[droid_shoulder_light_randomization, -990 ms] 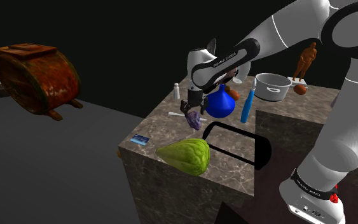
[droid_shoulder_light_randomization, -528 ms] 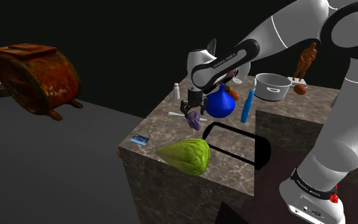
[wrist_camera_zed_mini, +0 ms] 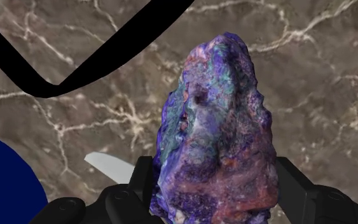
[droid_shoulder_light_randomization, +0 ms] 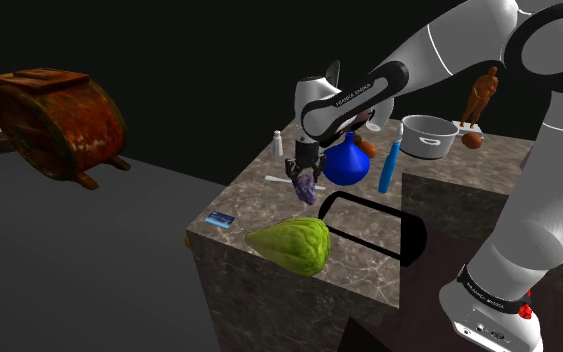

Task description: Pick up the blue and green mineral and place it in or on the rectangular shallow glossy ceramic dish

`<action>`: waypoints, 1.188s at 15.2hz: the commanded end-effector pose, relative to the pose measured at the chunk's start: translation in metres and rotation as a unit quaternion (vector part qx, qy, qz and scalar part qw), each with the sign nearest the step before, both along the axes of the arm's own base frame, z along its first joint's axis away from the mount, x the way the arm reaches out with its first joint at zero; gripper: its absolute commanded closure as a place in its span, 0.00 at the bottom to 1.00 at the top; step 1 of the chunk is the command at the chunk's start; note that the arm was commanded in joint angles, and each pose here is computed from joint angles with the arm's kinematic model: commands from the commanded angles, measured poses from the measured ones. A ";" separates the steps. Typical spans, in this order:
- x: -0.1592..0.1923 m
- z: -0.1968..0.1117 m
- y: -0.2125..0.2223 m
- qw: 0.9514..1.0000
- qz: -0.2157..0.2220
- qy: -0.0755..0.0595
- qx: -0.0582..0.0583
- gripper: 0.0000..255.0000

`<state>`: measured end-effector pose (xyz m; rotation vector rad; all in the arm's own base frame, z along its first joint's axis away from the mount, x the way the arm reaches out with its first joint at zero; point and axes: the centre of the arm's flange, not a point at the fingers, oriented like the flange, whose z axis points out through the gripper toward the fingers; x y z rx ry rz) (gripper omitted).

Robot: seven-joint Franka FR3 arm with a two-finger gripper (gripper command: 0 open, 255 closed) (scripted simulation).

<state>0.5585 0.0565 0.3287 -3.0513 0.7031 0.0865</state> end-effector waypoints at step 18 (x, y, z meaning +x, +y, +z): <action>0.000 0.083 0.000 1.000 0.000 0.001 0.000 1.00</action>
